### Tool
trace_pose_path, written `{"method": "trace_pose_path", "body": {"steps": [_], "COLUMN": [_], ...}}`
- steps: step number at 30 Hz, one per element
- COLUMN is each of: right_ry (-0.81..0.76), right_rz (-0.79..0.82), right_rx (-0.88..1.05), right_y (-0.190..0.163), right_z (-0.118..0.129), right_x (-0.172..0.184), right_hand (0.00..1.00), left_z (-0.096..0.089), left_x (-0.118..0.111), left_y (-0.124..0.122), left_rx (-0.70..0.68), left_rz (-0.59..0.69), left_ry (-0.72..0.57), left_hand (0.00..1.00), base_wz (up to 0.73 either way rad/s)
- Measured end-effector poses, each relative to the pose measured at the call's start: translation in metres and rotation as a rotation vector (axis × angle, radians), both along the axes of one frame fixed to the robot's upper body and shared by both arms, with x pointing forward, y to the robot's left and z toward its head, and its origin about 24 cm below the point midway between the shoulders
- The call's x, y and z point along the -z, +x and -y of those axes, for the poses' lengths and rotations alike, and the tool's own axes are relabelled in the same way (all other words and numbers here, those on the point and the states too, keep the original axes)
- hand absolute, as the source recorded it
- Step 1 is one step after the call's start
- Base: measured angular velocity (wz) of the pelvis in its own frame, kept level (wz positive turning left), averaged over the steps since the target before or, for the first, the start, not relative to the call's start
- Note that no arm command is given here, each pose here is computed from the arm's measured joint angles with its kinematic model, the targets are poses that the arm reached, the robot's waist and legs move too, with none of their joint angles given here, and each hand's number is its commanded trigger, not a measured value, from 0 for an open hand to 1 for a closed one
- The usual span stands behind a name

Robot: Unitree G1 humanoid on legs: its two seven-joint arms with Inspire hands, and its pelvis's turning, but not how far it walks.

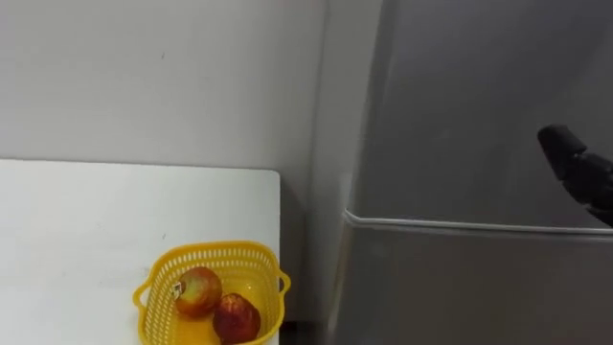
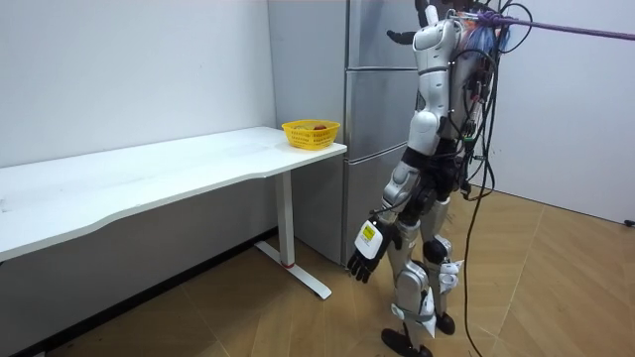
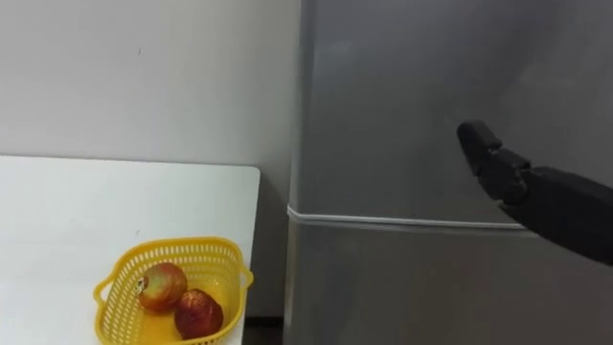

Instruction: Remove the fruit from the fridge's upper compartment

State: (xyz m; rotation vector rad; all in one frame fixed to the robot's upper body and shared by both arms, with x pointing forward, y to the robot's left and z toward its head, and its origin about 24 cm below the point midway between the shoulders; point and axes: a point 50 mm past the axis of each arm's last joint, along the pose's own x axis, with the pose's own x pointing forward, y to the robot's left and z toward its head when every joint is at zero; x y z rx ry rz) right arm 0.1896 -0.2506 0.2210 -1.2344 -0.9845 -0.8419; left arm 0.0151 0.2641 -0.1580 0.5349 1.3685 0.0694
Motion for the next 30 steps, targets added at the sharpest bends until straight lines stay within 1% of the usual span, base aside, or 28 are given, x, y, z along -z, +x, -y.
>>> {"method": "trace_pose_path", "body": {"steps": [9, 14, 21, 24, 26, 27, 29, 30], "right_ry": [0.005, 0.082, 0.126, 0.22, 0.347, 0.379, 0.476, 0.496], "right_rz": [-0.001, 0.044, 0.108, 0.112, 0.13, 0.131, 0.106, 0.092], "right_rx": [-0.021, -0.063, -0.045, -0.047, -0.023, -0.016, 0.022, 0.036], "right_y": [-0.001, -0.004, -0.009, -0.011, -0.018, -0.019, -0.022, -0.023], "right_z": [0.001, 0.006, 0.015, 0.027, 0.042, 0.046, 0.06, 0.063], "right_x": [0.0, -0.003, -0.005, -0.001, 0.007, 0.009, 0.022, 0.027], "right_hand": [0.0, 0.0, 0.0, 0.0, 0.0, 0.0, 0.0, 0.0], "left_z": [0.0, -0.001, -0.001, 0.0, 0.002, 0.002, 0.003, 0.003], "left_x": [0.0, 0.0, 0.0, 0.001, 0.001, 0.001, 0.001, 0.002], "left_y": [0.0, -0.005, -0.008, -0.014, -0.017, -0.017, -0.018, -0.018], "left_rx": [0.001, -0.004, -0.009, -0.015, -0.03, -0.032, -0.033, -0.035], "left_rz": [0.002, -0.004, -0.014, -0.028, -0.037, -0.037, -0.041, -0.044], "left_ry": [0.002, 0.017, 0.021, 0.024, 0.023, 0.022, 0.022, 0.023], "left_hand": [0.0, 0.0, 0.0, 0.0, 0.0, 0.0, 0.0, 0.0], "base_wz": [0.0, 0.0, 0.0, 0.0, 0.0, 0.0, 0.0, 0.0]}}
